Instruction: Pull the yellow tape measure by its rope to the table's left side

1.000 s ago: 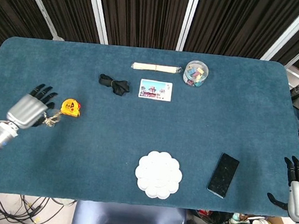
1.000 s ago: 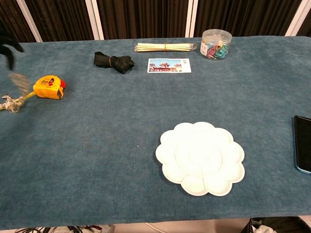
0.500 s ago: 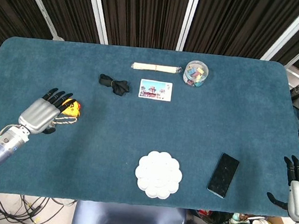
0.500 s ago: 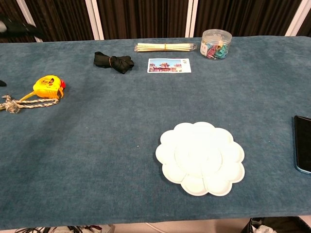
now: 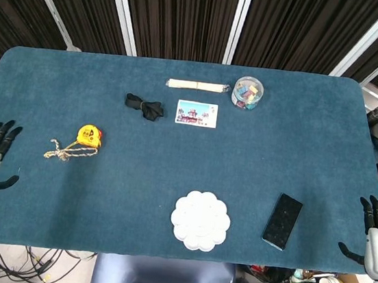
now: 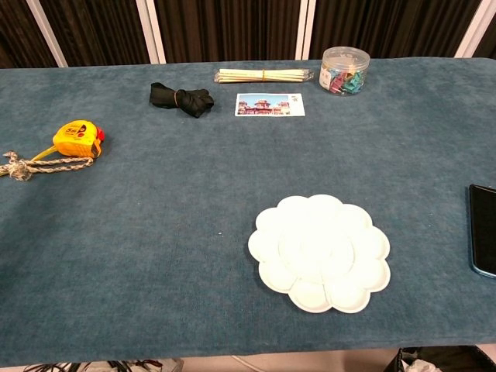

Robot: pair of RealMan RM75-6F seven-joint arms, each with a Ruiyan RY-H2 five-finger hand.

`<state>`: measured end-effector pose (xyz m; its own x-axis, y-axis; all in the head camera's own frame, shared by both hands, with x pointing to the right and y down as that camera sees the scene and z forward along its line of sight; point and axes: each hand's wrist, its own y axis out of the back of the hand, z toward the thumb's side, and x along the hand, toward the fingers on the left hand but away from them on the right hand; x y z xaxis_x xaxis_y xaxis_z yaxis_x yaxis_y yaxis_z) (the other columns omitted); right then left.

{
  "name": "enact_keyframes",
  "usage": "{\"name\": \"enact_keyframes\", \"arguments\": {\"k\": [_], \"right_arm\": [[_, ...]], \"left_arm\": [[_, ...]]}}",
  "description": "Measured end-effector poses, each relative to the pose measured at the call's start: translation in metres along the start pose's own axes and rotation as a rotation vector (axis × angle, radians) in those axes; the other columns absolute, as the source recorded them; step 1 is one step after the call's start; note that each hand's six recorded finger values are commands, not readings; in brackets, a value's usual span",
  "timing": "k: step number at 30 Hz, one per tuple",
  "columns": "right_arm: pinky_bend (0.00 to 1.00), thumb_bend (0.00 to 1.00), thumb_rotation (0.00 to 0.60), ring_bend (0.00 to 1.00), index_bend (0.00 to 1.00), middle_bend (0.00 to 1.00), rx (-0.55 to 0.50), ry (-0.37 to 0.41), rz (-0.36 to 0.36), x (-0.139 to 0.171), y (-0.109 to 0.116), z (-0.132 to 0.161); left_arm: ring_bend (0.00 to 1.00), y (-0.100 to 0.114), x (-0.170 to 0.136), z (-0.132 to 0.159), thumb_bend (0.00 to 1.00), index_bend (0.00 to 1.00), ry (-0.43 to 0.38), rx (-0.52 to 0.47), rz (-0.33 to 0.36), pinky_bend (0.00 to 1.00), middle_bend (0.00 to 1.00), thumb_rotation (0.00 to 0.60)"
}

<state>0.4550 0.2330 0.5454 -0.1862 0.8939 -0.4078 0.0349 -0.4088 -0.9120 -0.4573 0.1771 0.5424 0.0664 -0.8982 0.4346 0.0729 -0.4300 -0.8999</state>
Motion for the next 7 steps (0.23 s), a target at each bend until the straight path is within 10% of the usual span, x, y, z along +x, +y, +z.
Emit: {"name": "enact_keyframes", "arguments": {"k": [7], "right_arm": [[0.17, 0.04, 0.600, 0.10, 0.00, 0.00, -0.001, 0.004, -0.005, 0.000, 0.001, 0.001]], "left_arm": [[0.00, -0.005, -0.041, -0.050, 0.15, 0.05, 0.114, -0.115, 0.031, 0.00, 0.00, 0.600]]}}
